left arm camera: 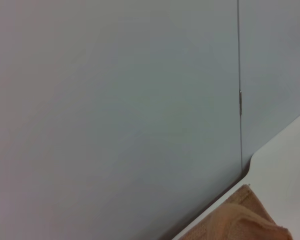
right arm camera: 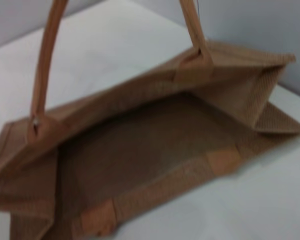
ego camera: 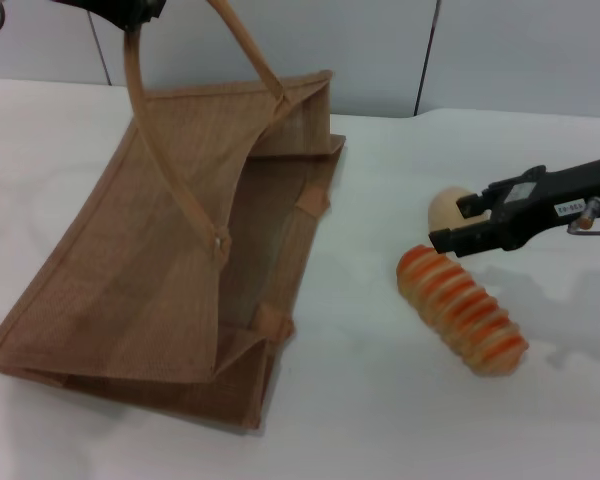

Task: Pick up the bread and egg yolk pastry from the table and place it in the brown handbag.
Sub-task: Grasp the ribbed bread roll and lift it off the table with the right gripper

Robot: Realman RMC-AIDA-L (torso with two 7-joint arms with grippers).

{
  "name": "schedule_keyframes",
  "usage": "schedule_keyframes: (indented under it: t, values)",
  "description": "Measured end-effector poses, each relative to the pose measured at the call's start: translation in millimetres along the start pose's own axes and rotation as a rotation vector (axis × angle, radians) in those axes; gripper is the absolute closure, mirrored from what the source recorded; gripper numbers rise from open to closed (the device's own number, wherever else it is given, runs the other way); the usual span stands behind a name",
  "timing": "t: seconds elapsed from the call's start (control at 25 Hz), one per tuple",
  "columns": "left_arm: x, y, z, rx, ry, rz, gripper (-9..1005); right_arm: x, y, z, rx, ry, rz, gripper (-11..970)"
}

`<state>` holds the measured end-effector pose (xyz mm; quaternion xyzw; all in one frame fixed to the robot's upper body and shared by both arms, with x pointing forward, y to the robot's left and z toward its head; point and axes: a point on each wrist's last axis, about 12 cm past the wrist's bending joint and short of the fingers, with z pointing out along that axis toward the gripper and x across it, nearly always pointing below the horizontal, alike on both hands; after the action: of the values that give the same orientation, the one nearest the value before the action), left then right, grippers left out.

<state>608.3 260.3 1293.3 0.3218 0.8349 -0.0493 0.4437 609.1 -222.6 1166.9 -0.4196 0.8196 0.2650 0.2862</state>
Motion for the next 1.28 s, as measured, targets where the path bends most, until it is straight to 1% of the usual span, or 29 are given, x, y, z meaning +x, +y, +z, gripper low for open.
schedule_keyframes:
  t: [0.2,0.32,0.64,0.88,1.12,1.2,1.28]
  values:
    - [-0.5,0.0,-0.2,-0.001,0.001,0.002,880,-0.6,-2.5,2.3,0.036,0.126,-0.016,236]
    - [-1.2,-0.1,-0.4,-0.001,0.0,0.003,880,-1.2,-3.0,3.6,0.048,0.176,-0.022,235]
    - [-0.7,1.3,-0.6,-0.016,0.009,0.007,880,-3.7,3.8,10.4,0.033,0.258,-0.033,235]
    - [-1.1,0.7,-0.4,-0.021,0.012,0.011,880,-4.9,4.4,13.1,0.031,0.276,-0.026,234]
    - [-1.1,0.6,-0.3,-0.02,0.012,0.011,880,1.0,2.4,19.7,0.034,0.327,-0.012,234]
    - [-1.0,0.4,-0.2,-0.02,0.012,0.011,880,2.1,3.1,25.1,0.028,0.349,-0.012,175]
    - [-1.0,0.1,0.1,-0.019,0.012,0.011,880,2.6,3.4,30.2,0.023,0.364,-0.011,175]
